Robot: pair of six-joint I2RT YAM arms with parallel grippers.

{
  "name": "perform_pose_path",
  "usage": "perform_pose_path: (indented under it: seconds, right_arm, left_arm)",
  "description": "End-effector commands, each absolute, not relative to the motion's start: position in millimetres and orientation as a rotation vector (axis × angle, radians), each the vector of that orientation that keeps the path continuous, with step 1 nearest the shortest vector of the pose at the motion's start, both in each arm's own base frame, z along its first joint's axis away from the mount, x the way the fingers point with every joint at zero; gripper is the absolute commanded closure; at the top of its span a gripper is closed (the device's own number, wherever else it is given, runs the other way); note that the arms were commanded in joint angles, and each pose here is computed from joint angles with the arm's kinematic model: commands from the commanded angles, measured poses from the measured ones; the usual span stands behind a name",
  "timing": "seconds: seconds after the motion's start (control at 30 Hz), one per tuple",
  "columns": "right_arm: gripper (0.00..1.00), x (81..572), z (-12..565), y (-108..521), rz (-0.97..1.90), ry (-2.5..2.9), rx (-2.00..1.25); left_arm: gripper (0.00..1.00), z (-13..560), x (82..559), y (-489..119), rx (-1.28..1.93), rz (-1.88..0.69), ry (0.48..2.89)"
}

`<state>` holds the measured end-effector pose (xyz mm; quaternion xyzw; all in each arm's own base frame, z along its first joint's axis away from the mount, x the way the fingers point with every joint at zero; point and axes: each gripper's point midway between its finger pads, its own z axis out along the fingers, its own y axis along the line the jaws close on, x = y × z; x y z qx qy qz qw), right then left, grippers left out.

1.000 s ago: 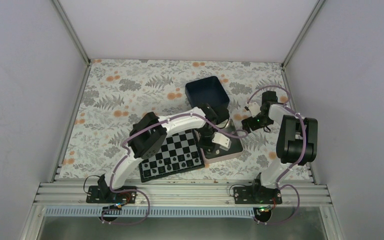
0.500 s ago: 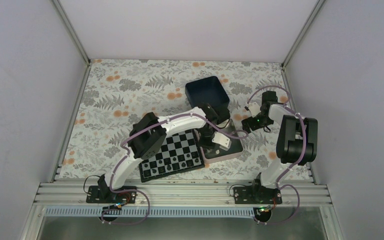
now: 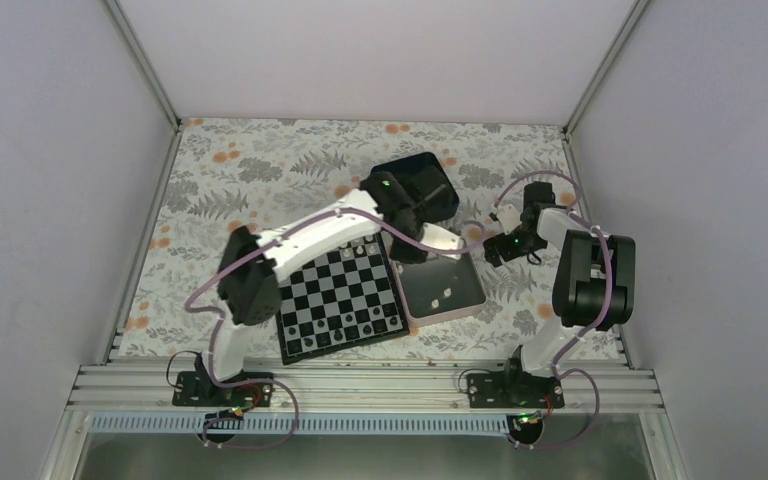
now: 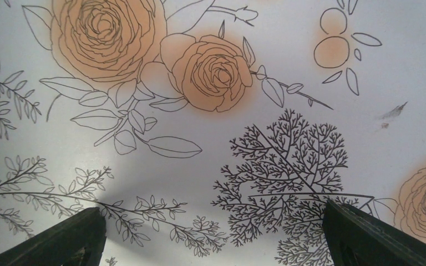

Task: Set up the chess pieces on the board
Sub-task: Pick up the chess piece from the storage box, then place the chess piece on the chessboard.

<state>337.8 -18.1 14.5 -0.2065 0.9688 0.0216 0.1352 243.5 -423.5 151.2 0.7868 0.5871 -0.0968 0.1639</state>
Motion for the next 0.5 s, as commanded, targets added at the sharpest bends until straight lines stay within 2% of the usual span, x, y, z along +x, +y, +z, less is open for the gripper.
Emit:
perform_pose_path:
  seconds: [0.0,0.3,0.47]
  right_arm:
    - [0.00,336.3,11.8,-14.3,0.082,2.813,-0.616]
    - [0.00,338.9,14.1,-13.6,0.089,2.810,-0.609]
    - [0.00,339.8,15.3,-12.9,0.094,2.808,-0.607]
  left_arm:
    - [0.92,171.5,271.3,-364.6,2.104,-0.147,1.809]
    - [0.92,140.5,287.9,-229.9,1.831,-0.081,2.094]
    - [0.92,115.8,280.0,-192.0,1.774,-0.058,2.175]
